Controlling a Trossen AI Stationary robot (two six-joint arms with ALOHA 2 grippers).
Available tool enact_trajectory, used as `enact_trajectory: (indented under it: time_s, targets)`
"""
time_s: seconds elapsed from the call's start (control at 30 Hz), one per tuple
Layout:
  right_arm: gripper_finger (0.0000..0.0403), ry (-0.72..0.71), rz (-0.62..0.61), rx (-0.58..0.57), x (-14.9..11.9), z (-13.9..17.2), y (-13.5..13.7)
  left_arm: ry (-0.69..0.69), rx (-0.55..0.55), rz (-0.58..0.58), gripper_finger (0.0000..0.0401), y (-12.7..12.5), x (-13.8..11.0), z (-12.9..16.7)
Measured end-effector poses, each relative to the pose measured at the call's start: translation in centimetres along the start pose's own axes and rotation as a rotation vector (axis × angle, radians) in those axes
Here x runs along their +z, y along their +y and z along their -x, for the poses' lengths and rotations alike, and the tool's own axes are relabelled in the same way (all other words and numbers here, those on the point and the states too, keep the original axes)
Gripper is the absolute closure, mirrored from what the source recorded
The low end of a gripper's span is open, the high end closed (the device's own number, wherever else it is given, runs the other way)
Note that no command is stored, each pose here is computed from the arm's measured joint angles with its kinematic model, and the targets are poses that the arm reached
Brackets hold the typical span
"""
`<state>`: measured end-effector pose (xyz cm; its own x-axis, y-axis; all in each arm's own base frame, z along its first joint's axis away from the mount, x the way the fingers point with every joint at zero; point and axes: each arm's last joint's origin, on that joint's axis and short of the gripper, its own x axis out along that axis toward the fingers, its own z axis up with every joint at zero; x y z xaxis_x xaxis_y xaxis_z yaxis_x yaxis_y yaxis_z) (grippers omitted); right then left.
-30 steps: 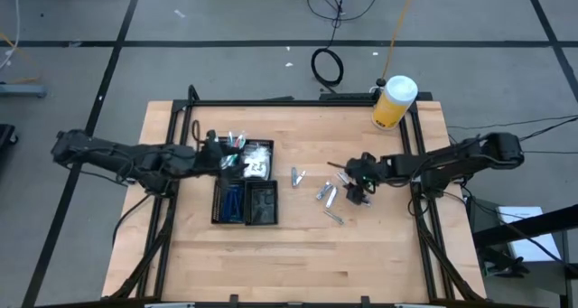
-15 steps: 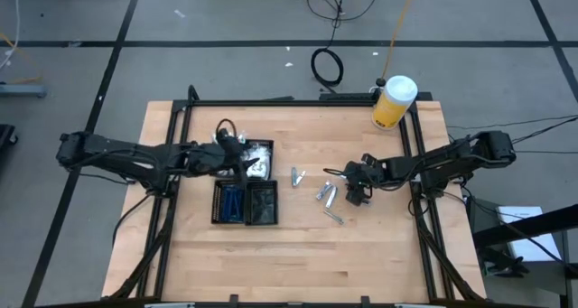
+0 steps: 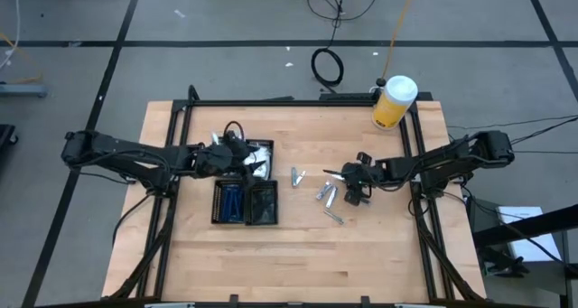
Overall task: Pick & Place Travel size toiletries
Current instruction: Put the nail cutter into the bottom right black bin
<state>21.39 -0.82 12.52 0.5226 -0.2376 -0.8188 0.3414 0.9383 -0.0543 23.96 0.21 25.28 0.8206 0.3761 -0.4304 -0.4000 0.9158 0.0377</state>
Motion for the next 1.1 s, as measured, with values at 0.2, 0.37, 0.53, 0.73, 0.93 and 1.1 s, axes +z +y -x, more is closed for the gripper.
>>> enact_trajectory:
  time_s: [0.2, 0.37, 0.53, 0.73, 0.93, 1.1]
  targets:
    - [0.0355, -0.393, 0.069, 0.067, 3.8, 1.4, 0.5, -0.075, -0.121, 0.000, 0.0187, -0.7, 0.7, -0.7]
    - [0.0355, -0.722, 0.122, 0.106, 6.5, 3.1, 0.9, -0.156, -0.162, -0.054, 0.0187, -1.6, 1.0, -2.2]
    - [0.0355, -0.964, 0.202, 0.289, 8.0, 5.0, 1.4, -0.301, -0.240, -0.066, 0.0187, -3.0, 1.3, -4.5]
    - [0.0355, -1.026, 0.256, 0.362, 8.1, 5.6, 2.1, -0.438, -0.433, -0.143, 0.0187, -4.7, 0.4, -7.3]
    - [0.0354, -1.025, 0.269, 0.380, 8.1, 5.6, 2.3, -0.607, -0.454, -0.128, 0.0187, -5.4, 0.6, -8.7]
    - [0.0354, -1.025, 0.269, 0.380, 8.1, 5.6, 2.3, -0.595, -0.453, -0.131, 0.0187, -6.0, 1.3, -9.9]
